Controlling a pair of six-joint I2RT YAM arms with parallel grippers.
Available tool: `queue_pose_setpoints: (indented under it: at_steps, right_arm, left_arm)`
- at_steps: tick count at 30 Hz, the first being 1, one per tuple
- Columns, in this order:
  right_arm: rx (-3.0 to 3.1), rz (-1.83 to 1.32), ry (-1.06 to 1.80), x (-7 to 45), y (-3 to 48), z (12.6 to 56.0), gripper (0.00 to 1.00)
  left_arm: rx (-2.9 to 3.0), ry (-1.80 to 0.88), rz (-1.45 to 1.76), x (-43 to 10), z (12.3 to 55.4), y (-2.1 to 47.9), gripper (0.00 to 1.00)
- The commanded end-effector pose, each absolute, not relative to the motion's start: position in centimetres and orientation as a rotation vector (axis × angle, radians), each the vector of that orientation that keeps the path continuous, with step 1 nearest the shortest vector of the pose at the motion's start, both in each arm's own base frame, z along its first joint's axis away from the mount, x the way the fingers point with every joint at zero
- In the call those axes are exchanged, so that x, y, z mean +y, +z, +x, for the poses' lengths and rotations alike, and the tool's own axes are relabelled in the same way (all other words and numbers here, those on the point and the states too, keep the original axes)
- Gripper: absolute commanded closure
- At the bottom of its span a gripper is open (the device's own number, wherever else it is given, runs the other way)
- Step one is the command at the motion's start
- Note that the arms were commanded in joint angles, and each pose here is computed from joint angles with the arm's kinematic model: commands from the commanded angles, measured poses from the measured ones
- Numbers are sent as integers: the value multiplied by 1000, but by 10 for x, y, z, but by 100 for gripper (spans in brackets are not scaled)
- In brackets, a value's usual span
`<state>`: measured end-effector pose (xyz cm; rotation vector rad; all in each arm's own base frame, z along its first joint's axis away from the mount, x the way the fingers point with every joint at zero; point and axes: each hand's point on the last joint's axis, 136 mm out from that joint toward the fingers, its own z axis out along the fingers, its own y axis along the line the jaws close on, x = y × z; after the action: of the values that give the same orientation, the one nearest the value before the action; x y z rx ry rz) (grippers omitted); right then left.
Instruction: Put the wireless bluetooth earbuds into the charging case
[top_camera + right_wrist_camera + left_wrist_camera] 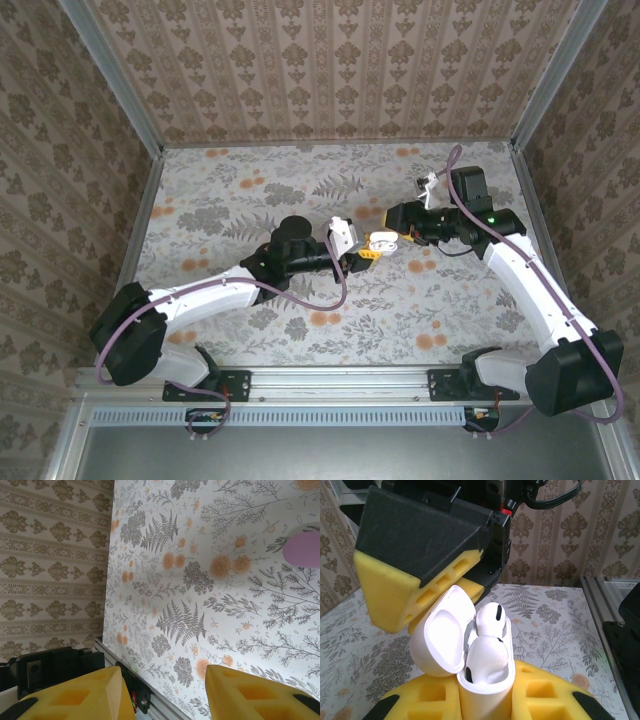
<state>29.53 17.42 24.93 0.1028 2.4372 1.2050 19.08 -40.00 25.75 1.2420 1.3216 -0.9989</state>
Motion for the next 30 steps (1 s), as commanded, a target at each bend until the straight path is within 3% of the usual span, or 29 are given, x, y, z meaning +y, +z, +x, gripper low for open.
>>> queue_pose_setpoints:
  at_steps: [1, 23, 30]
  right_arm:
    - [2449, 55, 1251, 179, 248, 279, 51]
    - [2432, 49, 1262, 175, 239, 257, 49]
    - [2403, 187, 943, 137, 229, 272, 43]
  left_arm:
    - [1234, -984, 1215, -402, 191, 289, 84]
    - [1288, -972, 1188, -402, 198, 280, 84]
    - [1470, -989, 1135, -396, 206, 257, 84]
